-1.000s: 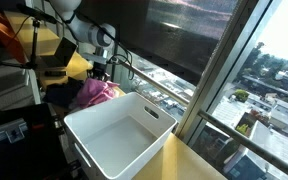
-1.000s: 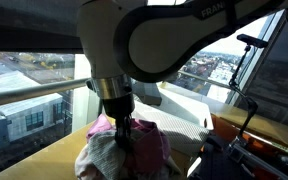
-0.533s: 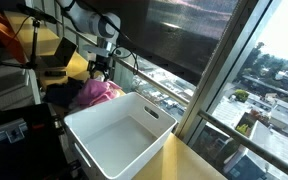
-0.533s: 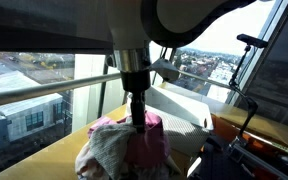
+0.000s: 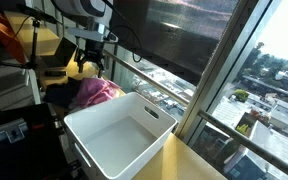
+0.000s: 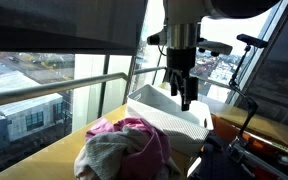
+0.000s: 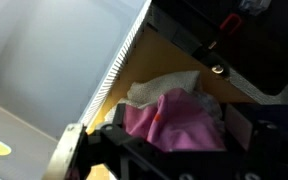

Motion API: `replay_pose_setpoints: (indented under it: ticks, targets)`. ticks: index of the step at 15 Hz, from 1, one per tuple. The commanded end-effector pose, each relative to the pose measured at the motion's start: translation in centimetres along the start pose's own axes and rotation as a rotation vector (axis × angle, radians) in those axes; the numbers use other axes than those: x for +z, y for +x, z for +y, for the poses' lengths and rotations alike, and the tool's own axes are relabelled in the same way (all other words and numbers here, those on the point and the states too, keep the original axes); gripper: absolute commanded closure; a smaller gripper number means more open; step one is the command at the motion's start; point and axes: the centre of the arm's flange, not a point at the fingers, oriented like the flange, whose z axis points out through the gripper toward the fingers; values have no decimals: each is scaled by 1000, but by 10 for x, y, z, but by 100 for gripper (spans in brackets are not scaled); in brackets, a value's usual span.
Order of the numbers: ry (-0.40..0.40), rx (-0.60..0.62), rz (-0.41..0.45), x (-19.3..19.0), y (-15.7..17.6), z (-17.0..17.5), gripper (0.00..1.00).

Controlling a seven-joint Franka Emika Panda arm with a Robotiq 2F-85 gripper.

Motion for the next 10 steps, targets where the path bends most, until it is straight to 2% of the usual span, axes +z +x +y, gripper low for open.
replay_pose_setpoints:
  ticks: [1, 3, 4, 6, 8, 9, 10]
  targets:
    - [-75, -112, 89, -23, -87, 28, 0]
    - [-94, -31, 185, -41, -106, 65, 0]
    - [-76, 22, 236, -53, -116, 94, 0]
    - [-14, 87, 290, -72, -129, 152, 0]
    - [64, 99, 328, -86, -144, 206, 0]
    - [-11, 106, 303, -70, -153, 159, 0]
    - [-5, 114, 313, -72, -160, 175, 0]
